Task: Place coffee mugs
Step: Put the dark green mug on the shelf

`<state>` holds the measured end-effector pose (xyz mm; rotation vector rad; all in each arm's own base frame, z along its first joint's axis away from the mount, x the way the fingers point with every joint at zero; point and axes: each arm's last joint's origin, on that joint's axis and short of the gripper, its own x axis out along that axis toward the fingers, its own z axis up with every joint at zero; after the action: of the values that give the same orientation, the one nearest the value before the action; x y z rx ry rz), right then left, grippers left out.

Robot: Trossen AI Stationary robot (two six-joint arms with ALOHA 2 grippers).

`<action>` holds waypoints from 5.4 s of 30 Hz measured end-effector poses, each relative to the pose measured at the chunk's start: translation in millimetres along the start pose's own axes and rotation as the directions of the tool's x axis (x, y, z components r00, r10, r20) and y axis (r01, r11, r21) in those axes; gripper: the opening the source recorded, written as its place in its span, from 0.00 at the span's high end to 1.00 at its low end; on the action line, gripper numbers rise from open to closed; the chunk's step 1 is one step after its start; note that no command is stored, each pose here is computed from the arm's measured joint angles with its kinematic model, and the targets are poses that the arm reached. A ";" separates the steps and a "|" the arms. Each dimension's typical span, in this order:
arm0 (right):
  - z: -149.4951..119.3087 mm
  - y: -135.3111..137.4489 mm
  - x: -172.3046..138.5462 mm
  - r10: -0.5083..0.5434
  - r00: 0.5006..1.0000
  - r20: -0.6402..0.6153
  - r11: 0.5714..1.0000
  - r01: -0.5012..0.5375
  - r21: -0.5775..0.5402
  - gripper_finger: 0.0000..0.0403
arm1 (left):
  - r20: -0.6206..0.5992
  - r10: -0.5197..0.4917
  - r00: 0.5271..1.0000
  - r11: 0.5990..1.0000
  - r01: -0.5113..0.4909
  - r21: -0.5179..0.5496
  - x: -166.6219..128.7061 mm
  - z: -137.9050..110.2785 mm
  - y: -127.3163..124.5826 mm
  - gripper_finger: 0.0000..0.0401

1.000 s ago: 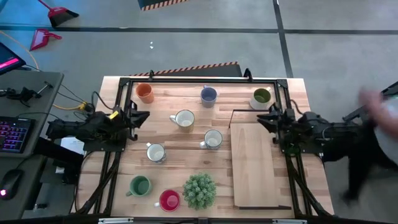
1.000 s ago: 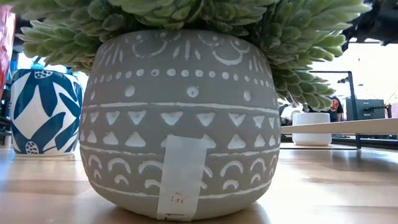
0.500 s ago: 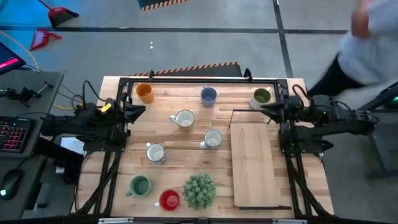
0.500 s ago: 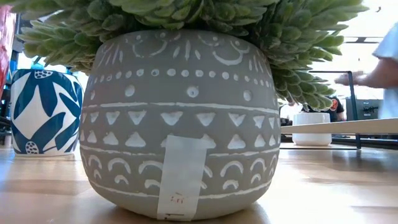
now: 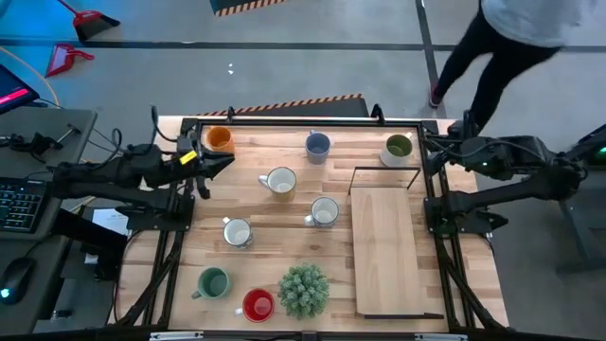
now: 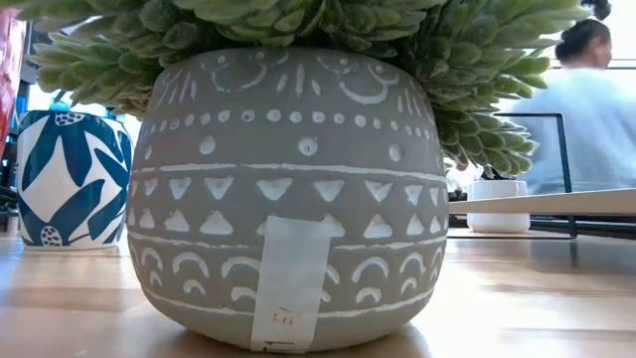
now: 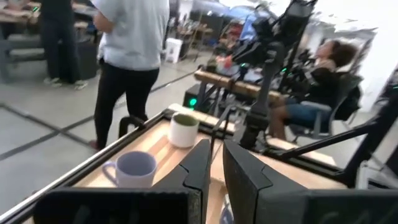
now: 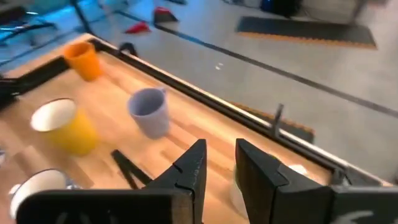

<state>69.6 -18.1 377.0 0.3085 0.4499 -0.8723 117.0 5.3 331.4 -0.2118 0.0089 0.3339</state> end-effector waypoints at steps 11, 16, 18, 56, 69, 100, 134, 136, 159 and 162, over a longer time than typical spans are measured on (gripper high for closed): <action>11.5 18.8 59.2 -0.292 0.945 -0.145 0.953 0.276 -0.123 0.65 | 0.009 0.035 0.999 0.999 -0.035 0.016 2.3 2.4 -0.4 0.91; 22.0 15.3 101.1 -0.332 0.911 -0.246 0.943 0.316 -0.102 0.58 | 0.009 0.035 0.999 0.999 -0.035 0.014 2.4 2.5 -0.5 0.91; 25.1 7.4 117.4 -0.323 0.896 -0.306 0.944 0.326 -0.042 0.58 | 0.003 0.037 0.999 0.999 -0.037 0.010 3.8 1.8 -0.9 0.91; -35.5 -0.9 280.1 -0.290 0.519 -0.804 0.896 0.442 -0.038 0.62 | -0.008 0.042 0.999 0.999 -0.042 0.015 4.4 0.6 -0.7 0.91; -58.2 2.3 316.4 -0.338 0.493 -0.802 0.891 0.443 -0.103 0.62 | -0.011 0.029 1.000 0.999 -0.029 0.015 4.5 0.6 -1.2 0.91; -39.0 23.4 316.8 -0.144 0.614 -0.776 0.987 0.142 -0.071 0.99 | -0.044 0.038 0.998 0.999 -0.037 0.031 12.0 -3.5 -3.3 0.91; 51.3 132.0 90.0 0.266 0.841 -0.470 0.930 -0.352 -0.103 1.00 | -0.103 0.063 0.993 0.995 -0.054 0.088 23.4 -11.4 -5.8 0.91; 45.9 139.6 82.3 0.277 0.835 -0.476 0.927 -0.362 -0.095 1.00 | -0.103 0.063 0.993 0.994 -0.053 0.090 23.4 -11.4 -5.8 0.91; -69.2 229.7 114.4 -0.043 0.662 -0.748 0.959 -0.183 -0.217 1.00 | -0.098 0.061 0.993 0.991 -0.049 0.126 23.4 -11.0 -5.9 0.91; -88.6 228.7 121.9 -0.036 0.651 -0.758 0.976 -0.141 -0.167 1.00 | -0.098 0.061 0.993 0.991 -0.049 0.126 23.4 -10.9 -5.9 0.91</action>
<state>296.1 78.9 257.6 0.4878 1.3176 -0.5889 141.4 5.1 320.9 -0.1057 0.1362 0.3760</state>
